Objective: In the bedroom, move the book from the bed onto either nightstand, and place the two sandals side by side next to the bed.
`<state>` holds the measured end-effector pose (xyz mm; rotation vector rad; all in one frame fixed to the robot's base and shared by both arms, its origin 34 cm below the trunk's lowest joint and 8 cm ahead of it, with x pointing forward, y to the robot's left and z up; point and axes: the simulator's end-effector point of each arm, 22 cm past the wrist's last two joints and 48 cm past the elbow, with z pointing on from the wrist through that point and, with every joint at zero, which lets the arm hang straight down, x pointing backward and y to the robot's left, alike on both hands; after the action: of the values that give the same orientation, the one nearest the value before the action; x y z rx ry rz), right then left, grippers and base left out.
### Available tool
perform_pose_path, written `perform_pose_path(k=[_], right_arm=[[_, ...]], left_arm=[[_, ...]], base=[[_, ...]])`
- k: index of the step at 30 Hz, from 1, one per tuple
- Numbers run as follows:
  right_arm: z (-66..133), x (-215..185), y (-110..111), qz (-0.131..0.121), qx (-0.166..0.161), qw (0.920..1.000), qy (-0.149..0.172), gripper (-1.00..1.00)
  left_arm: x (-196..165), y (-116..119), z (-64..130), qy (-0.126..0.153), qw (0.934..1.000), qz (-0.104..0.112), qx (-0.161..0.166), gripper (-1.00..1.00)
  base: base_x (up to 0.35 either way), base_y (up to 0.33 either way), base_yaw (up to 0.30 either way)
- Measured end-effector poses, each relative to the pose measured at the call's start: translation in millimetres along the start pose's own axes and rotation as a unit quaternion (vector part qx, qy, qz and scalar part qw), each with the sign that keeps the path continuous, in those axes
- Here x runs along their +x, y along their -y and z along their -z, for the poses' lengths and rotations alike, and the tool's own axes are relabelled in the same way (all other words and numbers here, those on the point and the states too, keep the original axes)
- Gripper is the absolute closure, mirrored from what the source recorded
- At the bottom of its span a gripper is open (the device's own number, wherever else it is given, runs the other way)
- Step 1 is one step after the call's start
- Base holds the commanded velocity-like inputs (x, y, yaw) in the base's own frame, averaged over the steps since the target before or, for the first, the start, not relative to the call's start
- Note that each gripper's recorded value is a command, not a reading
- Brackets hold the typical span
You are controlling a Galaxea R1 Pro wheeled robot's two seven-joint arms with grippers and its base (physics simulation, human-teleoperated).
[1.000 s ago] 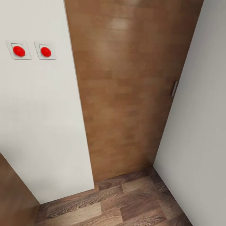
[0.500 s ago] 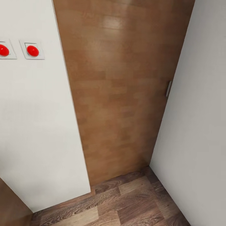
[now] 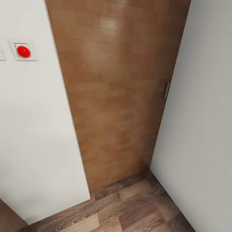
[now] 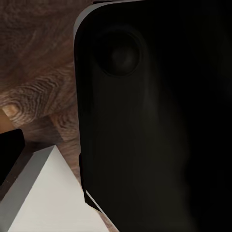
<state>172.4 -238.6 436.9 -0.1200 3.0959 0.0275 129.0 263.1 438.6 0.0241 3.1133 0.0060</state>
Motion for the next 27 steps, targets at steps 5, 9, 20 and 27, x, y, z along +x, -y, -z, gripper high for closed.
perform_pose_path(k=[5, 9, 20, 27], right_arm=[[0.0, 0.0, 0.2, 0.000, 0.000, 1.0000, 0.000, -1.00], [0.0, 0.0, 0.2, 0.000, 0.000, 1.0000, 0.000, -1.00], [0.0, 0.0, 0.2, 0.000, 0.000, 1.0000, 0.000, -1.00], [0.0, 0.0, 0.1, 0.000, 0.000, 1.0000, 0.000, -1.00]], left_arm=[[0.0, 0.0, 0.0, 0.000, 1.0000, 0.000, 0.000, -1.00], [0.0, 0.0, 0.0, 0.000, 1.0000, 0.000, 0.000, -1.00], [0.0, 0.0, 0.0, 0.000, 1.0000, 0.000, 0.000, -1.00], [0.0, 0.0, 0.0, 0.000, 1.0000, 0.000, 0.000, -1.00]], base=[[0.001, 0.026, -0.217], [0.021, 0.044, -0.251], [0.043, 0.046, -0.129], [0.008, 0.007, -0.121]])
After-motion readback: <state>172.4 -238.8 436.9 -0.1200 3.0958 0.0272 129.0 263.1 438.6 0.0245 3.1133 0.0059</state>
